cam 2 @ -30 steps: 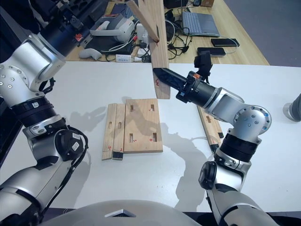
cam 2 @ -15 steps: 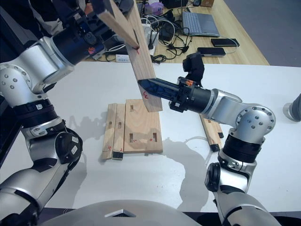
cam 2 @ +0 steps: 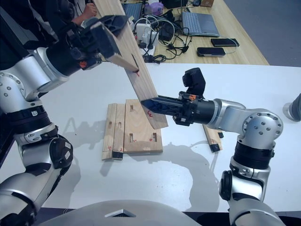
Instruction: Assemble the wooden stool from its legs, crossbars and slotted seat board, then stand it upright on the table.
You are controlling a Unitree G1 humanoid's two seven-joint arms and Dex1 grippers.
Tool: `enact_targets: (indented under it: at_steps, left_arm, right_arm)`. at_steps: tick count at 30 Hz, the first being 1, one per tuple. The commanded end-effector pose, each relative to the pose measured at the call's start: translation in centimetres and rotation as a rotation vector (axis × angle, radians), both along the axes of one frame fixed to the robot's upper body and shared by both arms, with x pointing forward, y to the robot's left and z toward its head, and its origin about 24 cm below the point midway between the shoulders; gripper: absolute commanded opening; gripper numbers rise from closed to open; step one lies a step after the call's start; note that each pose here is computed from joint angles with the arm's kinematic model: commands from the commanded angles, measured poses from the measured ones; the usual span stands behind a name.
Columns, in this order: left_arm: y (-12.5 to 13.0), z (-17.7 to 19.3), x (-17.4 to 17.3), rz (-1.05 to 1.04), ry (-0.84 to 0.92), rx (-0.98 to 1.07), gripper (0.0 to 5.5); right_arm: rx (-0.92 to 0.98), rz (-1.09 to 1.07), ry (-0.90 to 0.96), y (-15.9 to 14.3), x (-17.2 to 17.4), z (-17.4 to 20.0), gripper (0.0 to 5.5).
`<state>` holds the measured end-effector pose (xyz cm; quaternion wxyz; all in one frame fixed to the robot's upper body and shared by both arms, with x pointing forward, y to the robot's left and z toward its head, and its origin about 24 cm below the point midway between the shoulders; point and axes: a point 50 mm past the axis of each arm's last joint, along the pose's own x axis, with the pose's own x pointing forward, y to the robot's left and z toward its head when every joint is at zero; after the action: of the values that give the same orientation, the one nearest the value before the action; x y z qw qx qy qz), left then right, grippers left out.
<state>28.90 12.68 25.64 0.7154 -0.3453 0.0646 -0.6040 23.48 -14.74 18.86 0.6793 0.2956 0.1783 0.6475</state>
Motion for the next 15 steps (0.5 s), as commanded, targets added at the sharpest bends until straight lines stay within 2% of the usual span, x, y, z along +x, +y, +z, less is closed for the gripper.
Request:
enact_targets:
  at_steps: [1,3,4,7,11,15]
  left_arm:
    - [0.0,0.3,-0.5,-0.033,-0.023,0.008,1.06]
    - [0.0,0.3,-0.5,-0.036,-0.022,0.009,1.05]
    - [0.0,0.2,-0.5,-0.038,-0.021,0.009,1.05]
    - [0.1,0.1,-0.6,-0.04,-0.018,0.011,1.03]
    - [0.5,-0.1,-0.4,-0.017,-0.007,0.009,1.03]
    - [1.7,-1.2,0.3,0.102,0.038,0.015,1.03]
  right_arm:
    - [-0.027,0.0,-0.003,-0.3,-0.1,0.0,1.01]
    - [-0.038,0.0,-0.007,-0.4,-0.1,-0.1,1.01]
    - [-0.043,-0.004,-0.013,-0.4,-0.1,-0.1,1.39]
    - [-0.038,-0.012,-0.025,-0.6,0.0,0.0,1.62]
    - [-0.031,-0.069,-0.044,-1.2,0.5,0.3,2.2]
    - [-0.022,-0.197,-0.035,-2.9,1.7,0.5,2.58]
